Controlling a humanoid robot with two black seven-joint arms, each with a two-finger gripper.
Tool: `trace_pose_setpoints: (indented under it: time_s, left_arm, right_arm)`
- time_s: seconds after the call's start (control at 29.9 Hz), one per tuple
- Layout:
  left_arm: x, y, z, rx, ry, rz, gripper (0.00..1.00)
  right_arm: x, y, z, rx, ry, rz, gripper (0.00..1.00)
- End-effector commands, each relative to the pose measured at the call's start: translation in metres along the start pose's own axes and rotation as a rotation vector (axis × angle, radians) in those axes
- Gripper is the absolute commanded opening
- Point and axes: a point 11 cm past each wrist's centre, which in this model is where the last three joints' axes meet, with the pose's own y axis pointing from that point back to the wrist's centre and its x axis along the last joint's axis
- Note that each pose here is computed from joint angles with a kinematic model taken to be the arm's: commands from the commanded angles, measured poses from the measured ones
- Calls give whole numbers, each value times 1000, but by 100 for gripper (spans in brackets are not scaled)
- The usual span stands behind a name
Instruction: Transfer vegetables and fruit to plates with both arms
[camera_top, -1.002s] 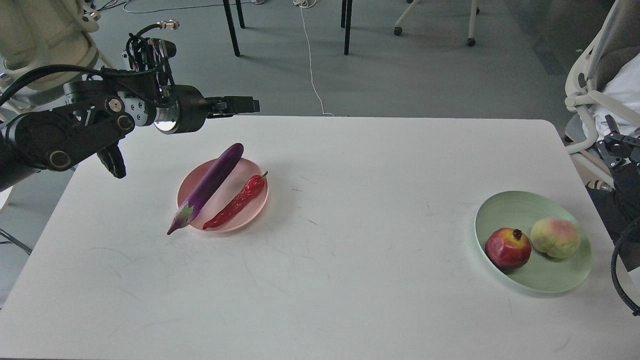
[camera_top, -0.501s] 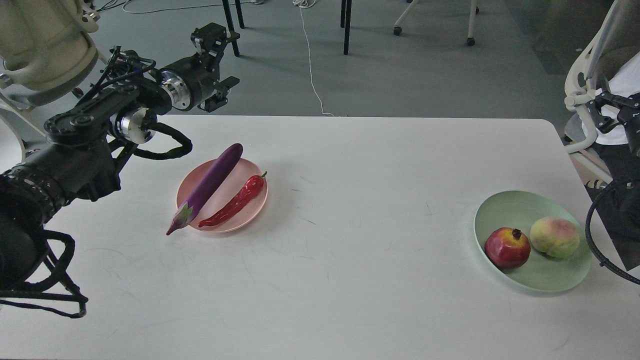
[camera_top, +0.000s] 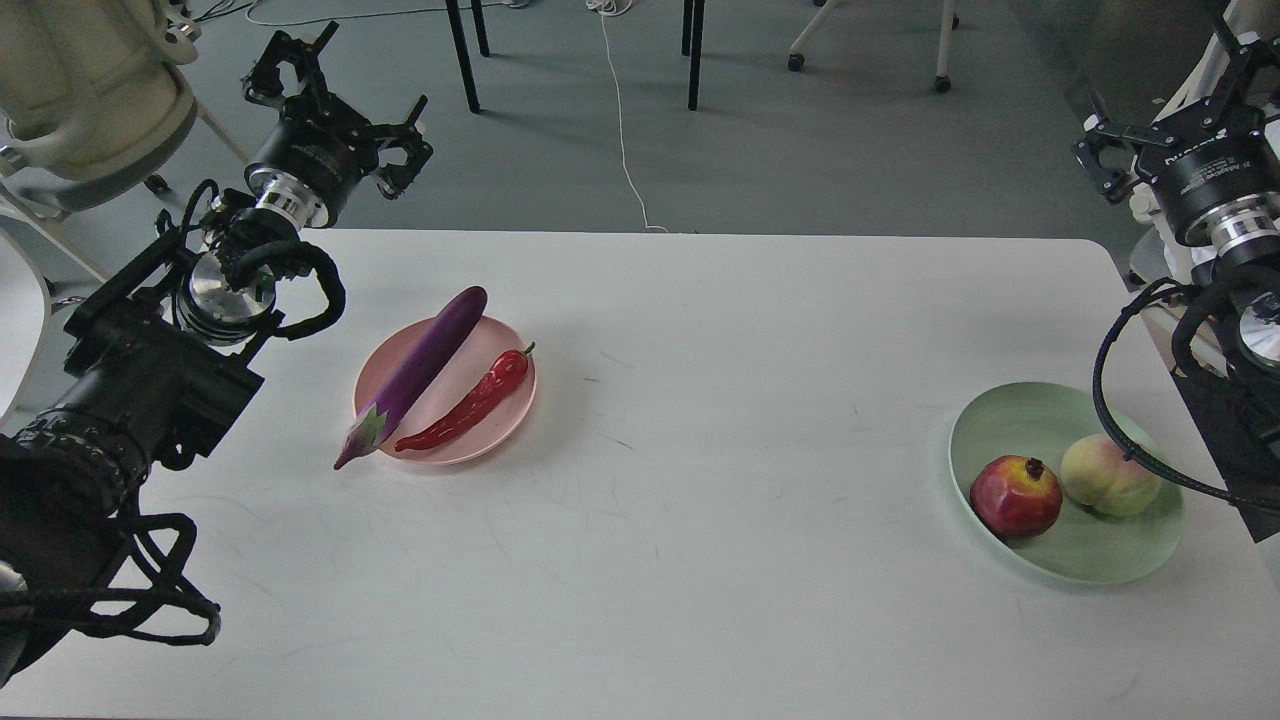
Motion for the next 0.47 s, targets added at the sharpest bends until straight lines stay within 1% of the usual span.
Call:
trace_pose_setpoints:
  time_s: [0.0, 0.1, 0.23, 0.3, 0.43]
  left_arm:
    - [9, 6, -2, -51, 108, 25, 98]
    - [17, 13, -2, -83, 179, 44, 98]
    - [7, 12, -6, -63, 192, 6, 98]
    - [2, 11, -15, -46, 200, -7, 98]
    - [0, 22, -25, -32, 231, -35, 98]
  right_arm:
    - [-4, -6, 7, -11, -20, -4, 99]
    - [-6, -7, 5, 9, -43, -7, 99]
    - [-12, -9, 12, -3, -51, -23, 99]
    - [-12, -9, 12, -5, -49, -23, 99]
    - [-9, -8, 6, -1, -33, -15, 99]
